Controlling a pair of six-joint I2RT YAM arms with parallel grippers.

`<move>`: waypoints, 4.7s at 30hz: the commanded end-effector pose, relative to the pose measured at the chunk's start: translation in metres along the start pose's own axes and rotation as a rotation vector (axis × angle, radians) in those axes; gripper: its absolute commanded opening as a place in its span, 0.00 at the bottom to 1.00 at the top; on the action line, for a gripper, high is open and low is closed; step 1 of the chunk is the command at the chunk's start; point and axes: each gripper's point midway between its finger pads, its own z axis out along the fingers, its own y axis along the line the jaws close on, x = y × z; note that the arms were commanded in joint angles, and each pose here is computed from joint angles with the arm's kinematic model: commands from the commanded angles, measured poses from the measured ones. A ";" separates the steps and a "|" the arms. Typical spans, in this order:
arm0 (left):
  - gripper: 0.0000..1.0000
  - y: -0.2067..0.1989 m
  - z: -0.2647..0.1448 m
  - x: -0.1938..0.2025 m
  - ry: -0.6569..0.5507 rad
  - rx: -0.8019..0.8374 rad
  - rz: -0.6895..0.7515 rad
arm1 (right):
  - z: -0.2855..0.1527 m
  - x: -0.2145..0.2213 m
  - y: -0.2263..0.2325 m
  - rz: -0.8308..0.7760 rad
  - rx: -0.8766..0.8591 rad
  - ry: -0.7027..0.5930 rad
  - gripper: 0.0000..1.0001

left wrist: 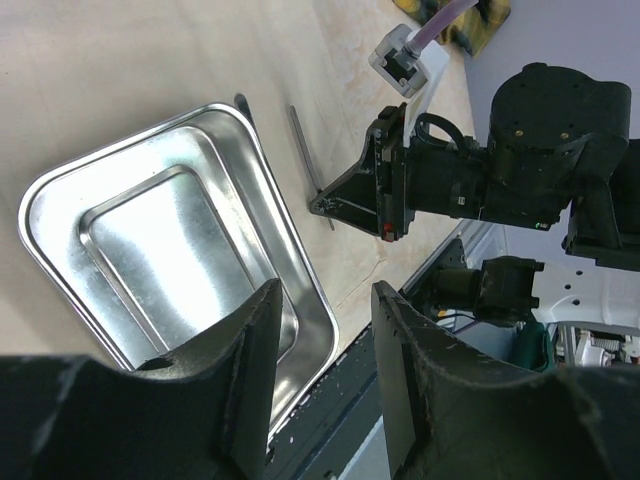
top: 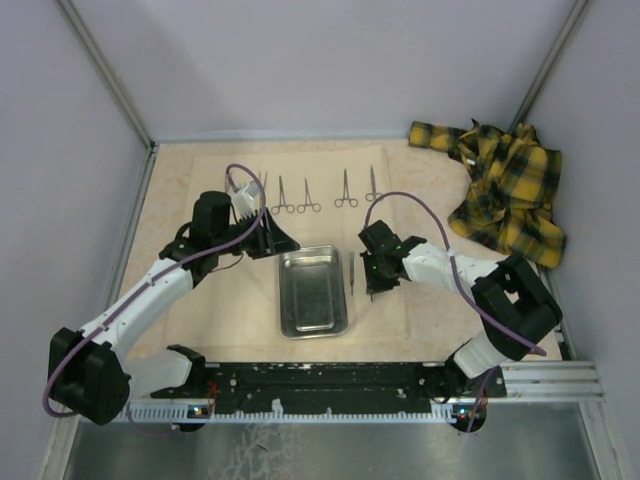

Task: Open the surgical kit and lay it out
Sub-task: Place the medical item in the surgical kit, then move the container from the surgical kit, then reset both arms

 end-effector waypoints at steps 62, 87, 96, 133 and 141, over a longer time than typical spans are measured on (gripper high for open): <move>0.49 -0.045 -0.069 -0.034 -0.135 0.007 0.110 | -0.032 -0.041 0.082 -0.001 -0.110 -0.108 0.31; 0.50 -0.027 -0.078 -0.035 -0.145 -0.003 0.094 | -0.004 -0.023 0.128 0.072 -0.152 -0.042 0.31; 0.99 -0.019 -0.090 -0.061 -0.254 -0.112 0.128 | -0.066 -0.050 0.075 0.062 0.034 -0.188 0.46; 1.00 0.227 -0.098 -0.083 -0.668 -0.857 0.486 | -0.075 -0.101 -0.217 0.331 0.476 -0.816 0.80; 1.00 0.253 -0.083 -0.087 -0.653 -0.768 0.498 | -0.063 -0.107 -0.223 0.274 0.486 -0.884 0.81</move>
